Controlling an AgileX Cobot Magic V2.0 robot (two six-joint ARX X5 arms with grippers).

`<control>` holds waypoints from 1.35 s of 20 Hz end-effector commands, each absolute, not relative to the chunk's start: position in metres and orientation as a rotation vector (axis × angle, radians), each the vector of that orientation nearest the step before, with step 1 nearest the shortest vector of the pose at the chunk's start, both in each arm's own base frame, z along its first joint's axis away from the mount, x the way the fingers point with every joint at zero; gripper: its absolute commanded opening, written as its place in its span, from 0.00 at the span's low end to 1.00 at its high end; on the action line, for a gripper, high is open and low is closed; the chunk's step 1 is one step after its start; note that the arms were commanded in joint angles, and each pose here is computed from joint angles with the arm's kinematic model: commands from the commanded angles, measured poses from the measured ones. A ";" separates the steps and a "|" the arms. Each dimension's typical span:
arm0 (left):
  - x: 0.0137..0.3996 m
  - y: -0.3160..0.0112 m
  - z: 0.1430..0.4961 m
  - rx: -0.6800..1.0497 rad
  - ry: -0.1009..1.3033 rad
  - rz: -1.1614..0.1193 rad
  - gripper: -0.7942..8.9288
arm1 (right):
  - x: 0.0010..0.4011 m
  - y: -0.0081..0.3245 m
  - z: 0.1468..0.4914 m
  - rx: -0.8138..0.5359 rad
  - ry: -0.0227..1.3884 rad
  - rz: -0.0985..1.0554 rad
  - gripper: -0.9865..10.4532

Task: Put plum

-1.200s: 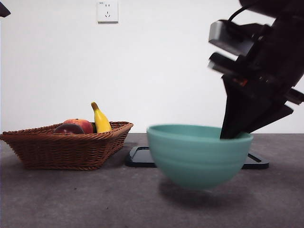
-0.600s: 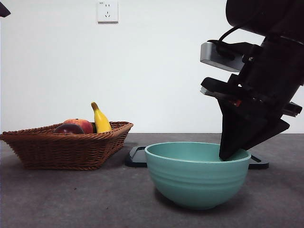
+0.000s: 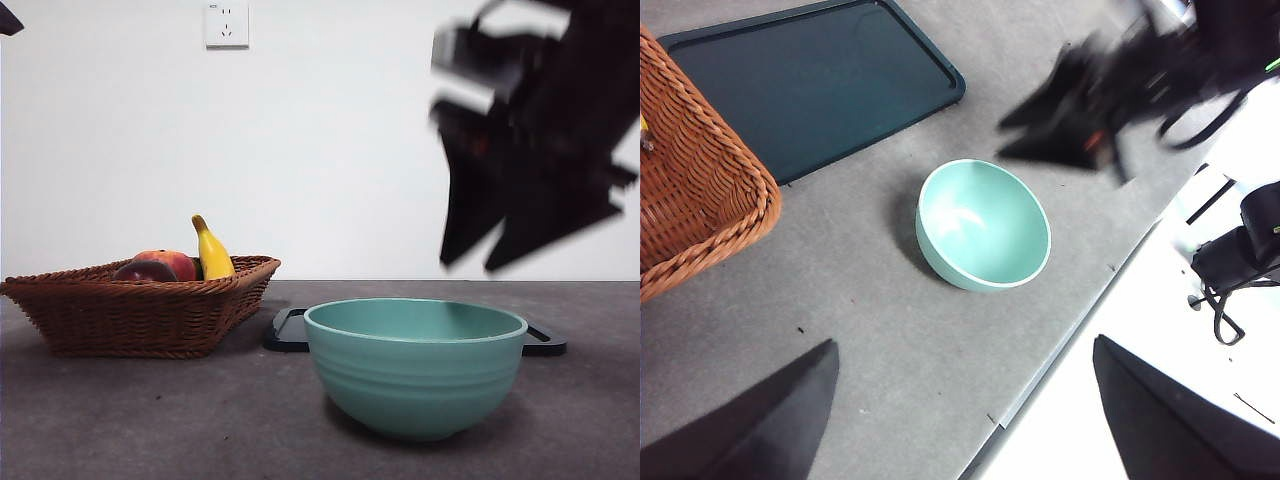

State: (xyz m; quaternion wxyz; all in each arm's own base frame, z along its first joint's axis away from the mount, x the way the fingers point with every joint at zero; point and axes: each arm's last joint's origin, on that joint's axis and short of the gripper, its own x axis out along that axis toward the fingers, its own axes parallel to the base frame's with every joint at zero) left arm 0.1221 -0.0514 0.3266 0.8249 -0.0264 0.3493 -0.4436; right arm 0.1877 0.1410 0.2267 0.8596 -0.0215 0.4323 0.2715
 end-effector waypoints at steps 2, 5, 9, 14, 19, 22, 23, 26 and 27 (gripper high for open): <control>0.122 -0.052 0.331 -0.043 0.722 -0.958 0.49 | 0.177 0.136 0.268 -0.033 0.806 0.608 0.28; 0.122 -0.052 0.331 -0.043 0.722 -0.958 0.49 | 0.161 0.124 0.299 -0.039 0.740 0.631 0.28; 0.122 -0.052 0.331 -0.044 0.722 -0.958 0.49 | 0.138 0.108 0.323 -0.018 0.705 0.673 0.28; 0.122 -0.052 0.331 -0.044 0.723 -0.957 0.49 | 0.111 0.093 0.327 0.020 0.772 0.812 0.28; 0.122 -0.052 0.331 -0.045 0.724 -0.957 0.49 | 0.097 0.085 0.323 0.019 0.868 0.844 0.28; 0.122 -0.052 0.331 -0.044 0.725 -0.958 0.49 | 0.097 0.085 0.323 0.019 0.868 0.841 0.28; 0.122 -0.052 0.331 -0.045 0.725 -0.958 0.49 | 0.097 0.085 0.323 0.019 0.869 0.841 0.28; 0.122 -0.052 0.331 -0.045 0.727 -0.958 0.49 | 0.097 0.085 0.323 0.018 0.868 0.841 0.28; 0.122 -0.052 0.331 -0.045 0.727 -0.958 0.49 | 0.097 0.085 0.323 0.019 0.868 0.841 0.28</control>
